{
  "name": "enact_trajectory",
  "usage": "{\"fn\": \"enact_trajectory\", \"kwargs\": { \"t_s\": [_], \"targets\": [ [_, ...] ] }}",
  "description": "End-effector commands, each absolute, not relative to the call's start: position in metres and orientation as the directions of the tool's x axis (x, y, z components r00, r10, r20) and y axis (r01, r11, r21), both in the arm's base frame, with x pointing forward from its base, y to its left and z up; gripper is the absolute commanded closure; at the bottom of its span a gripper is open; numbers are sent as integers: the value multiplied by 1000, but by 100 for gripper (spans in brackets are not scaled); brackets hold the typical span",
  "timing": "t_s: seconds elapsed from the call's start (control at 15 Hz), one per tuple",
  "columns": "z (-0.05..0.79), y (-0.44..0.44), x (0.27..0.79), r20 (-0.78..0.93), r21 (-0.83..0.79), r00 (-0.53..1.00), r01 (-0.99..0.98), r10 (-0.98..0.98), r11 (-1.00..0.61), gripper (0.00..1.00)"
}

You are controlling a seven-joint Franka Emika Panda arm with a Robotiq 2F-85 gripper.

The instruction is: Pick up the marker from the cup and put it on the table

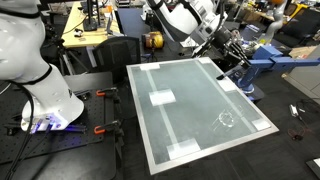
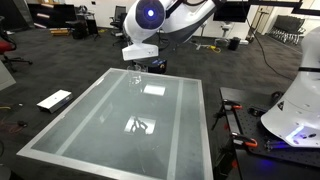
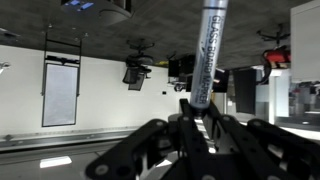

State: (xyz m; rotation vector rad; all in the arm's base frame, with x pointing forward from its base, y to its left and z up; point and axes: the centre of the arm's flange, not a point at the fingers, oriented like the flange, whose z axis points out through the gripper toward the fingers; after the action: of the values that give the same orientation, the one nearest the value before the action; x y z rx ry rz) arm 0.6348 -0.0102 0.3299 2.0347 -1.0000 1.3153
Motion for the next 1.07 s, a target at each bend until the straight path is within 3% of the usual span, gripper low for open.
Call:
{"fn": "enact_trajectory", "kwargs": {
  "t_s": [0.0,0.47,0.6,0.67,0.93,1.0],
  "targets": [
    [345,0,605,872,53,387,-682,-299,-729,96],
    [338,44,598,726,45,646,-388,-236,-921,96],
    [331,58,599,679,57,692,-380,-243,-923,96],
    [323,49,598,720,40,646,-404,-254,-914,82],
    [315,59,596,690,48,679,-387,-249,-921,82],
    [312,61,599,675,13,692,-360,-258,-933,96]
  ]
}}
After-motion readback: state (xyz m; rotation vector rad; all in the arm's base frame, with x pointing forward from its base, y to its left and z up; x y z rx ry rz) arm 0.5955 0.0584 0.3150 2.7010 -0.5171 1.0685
